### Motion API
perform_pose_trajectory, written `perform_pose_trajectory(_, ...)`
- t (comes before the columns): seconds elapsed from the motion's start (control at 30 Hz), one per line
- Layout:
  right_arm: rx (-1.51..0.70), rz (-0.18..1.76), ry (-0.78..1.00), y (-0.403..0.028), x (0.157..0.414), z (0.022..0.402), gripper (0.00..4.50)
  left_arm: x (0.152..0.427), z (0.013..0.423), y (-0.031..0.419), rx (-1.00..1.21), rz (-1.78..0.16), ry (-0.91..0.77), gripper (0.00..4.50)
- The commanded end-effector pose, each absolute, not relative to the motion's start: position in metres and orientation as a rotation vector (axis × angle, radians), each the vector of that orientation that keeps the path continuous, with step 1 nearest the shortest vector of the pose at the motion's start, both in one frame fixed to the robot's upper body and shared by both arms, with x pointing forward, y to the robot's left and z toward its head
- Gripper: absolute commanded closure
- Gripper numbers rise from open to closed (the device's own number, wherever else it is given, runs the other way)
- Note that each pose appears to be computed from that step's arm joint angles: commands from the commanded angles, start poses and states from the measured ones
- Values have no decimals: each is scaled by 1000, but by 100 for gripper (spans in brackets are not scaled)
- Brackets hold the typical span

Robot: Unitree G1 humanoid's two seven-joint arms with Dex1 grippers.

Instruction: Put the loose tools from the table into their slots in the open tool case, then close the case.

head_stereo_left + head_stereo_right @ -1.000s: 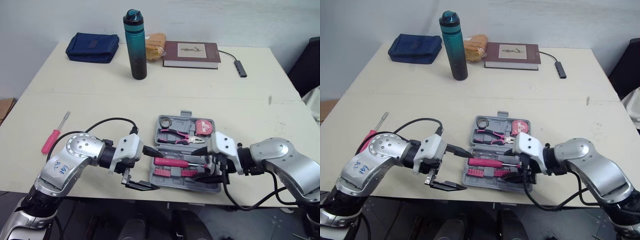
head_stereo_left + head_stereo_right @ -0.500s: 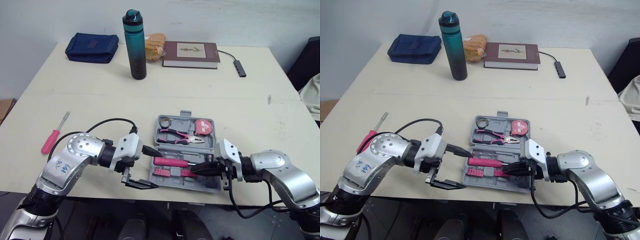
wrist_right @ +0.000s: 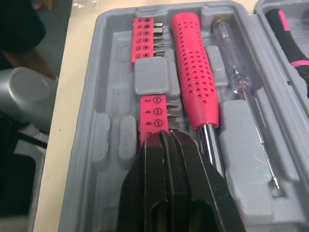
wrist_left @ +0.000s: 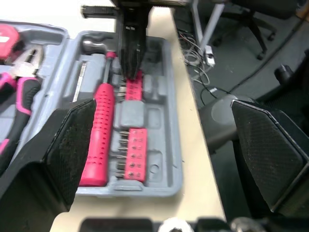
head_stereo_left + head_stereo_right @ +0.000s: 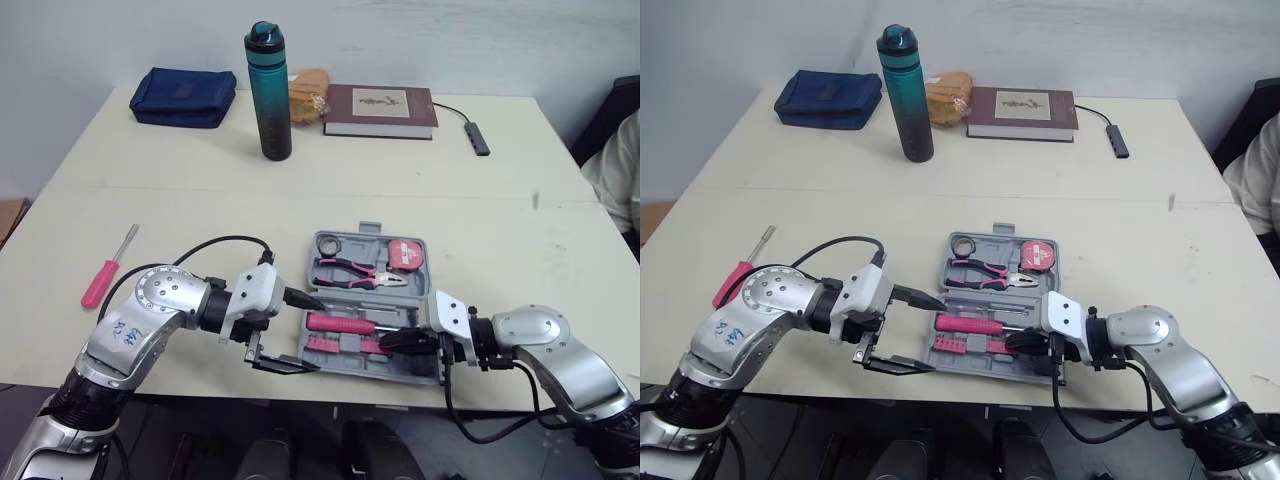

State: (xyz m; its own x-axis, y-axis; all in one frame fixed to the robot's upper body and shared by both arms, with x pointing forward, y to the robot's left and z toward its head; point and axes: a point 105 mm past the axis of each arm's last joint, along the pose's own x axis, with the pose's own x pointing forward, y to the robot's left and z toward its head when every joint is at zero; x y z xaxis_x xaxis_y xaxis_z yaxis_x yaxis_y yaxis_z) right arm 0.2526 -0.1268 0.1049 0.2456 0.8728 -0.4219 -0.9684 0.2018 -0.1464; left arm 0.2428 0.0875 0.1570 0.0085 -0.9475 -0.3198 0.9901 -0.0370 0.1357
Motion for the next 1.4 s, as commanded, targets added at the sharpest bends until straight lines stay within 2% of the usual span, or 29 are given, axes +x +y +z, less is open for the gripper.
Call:
perform_pose_trajectory(0.03,-365,1302,114,-125,252,153,446,258,163,106,313,-1342,94,0)
perform_pose_trajectory(0.17,-263,1323,35,-122,251,191,446,261,168,133,192,-1087,72,0)
perform_pose_trajectory(0.27,-155,1427,16,-116,242,220,360,255,170,164,113,-845,61,0)
perform_pose_trajectory(0.33,-168,1460,5,-112,241,226,275,247,170,180,76,-717,61,0)
perform_pose_trajectory(0.47,-176,1473,-32,-107,251,235,63,230,168,220,16,-379,30,0)
perform_pose_trajectory(0.5,-169,1480,-34,-106,252,236,26,224,166,228,19,-316,33,0)
perform_pose_trajectory(0.53,-165,1484,-35,-106,253,237,12,219,164,232,22,-274,36,0)
perform_pose_trajectory(0.73,-147,1522,-62,-103,259,245,12,169,154,282,15,1,74,0)
perform_pose_trajectory(0.87,-166,1537,-46,-102,262,239,12,158,146,313,25,76,101,0)
perform_pose_trajectory(1.03,-166,1555,-77,-94,267,240,12,168,154,328,88,-72,143,0)
perform_pose_trajectory(1.2,-177,1559,-80,-95,262,240,12,182,149,353,78,-130,211,0)
perform_pose_trajectory(1.3,-187,1533,-75,-96,259,236,12,189,134,379,101,-115,284,0)
perform_pose_trajectory(1.4,-179,1498,-85,-98,256,239,12,198,138,399,80,-79,263,0)
